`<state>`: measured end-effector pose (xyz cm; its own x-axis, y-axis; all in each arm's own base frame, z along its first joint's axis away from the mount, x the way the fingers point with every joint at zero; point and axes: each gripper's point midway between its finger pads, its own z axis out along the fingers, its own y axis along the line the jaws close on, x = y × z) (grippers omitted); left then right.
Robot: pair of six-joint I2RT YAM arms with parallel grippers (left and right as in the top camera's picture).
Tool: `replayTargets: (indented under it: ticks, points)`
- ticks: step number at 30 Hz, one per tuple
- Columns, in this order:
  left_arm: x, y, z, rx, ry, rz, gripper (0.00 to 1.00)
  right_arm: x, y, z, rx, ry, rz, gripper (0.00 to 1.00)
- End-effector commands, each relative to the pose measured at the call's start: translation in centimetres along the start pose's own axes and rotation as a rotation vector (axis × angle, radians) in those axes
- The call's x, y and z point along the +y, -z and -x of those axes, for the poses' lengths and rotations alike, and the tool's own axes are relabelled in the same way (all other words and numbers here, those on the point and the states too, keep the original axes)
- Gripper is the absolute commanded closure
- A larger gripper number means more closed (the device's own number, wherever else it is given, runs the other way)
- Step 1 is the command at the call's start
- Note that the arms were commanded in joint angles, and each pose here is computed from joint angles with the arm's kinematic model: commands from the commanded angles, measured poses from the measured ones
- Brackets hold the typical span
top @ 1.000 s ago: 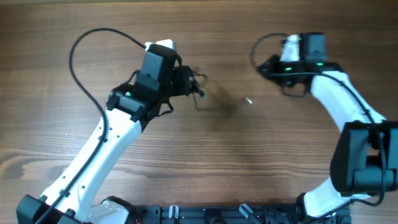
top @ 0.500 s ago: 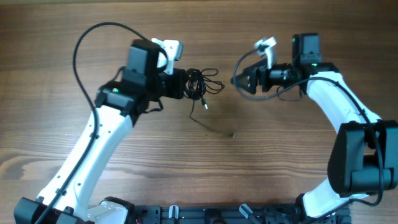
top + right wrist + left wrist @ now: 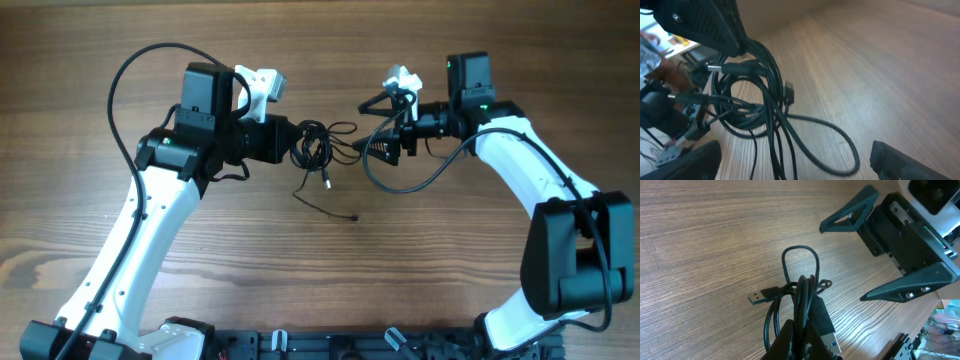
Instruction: Untangle cables
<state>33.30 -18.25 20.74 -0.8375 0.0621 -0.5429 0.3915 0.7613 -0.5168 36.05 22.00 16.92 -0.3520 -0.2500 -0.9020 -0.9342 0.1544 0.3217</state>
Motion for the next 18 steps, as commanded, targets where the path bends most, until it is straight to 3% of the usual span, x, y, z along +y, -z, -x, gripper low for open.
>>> replayTargets:
  ticks: [1, 4, 9, 12, 13, 14, 18]
  points:
    - [-1.9, 0.4, 0.0, -0.007, -0.028, -0.051, 0.96, 1.3, -1.5, 0.2, -0.002, 0.054, 0.058, 0.02]
    - [-2.1, 0.3, -0.1, -0.003, -0.016, -0.056, 0.96, 0.8, -2.8, -0.8, 0.070, 0.074, 0.002, 0.04]
    - [-1.7, 0.3, 0.1, -0.011, -0.017, -0.030, 0.96, -0.7, -3.3, -3.0, 0.198, 0.053, -0.116, 0.25]
    - [-1.5, 0.3, 0.1, -0.014, -0.013, -0.019, 0.96, -0.6, -3.3, -3.0, 0.199, 0.050, -0.115, 0.67]
    - [-1.5, 0.3, 0.1, -0.014, -0.009, -0.019, 0.96, -0.5, -3.3, -3.0, 0.195, 0.050, -0.110, 0.78]
    - [-1.5, 0.3, 0.2, -0.015, 0.004, -0.019, 0.96, -0.5, -3.4, -3.0, 0.194, 0.042, -0.109, 0.84]
    - [-1.6, 0.3, 0.8, -0.041, 0.006, -0.025, 0.96, -0.5, -3.4, -3.0, 0.194, 0.040, -0.110, 0.80]
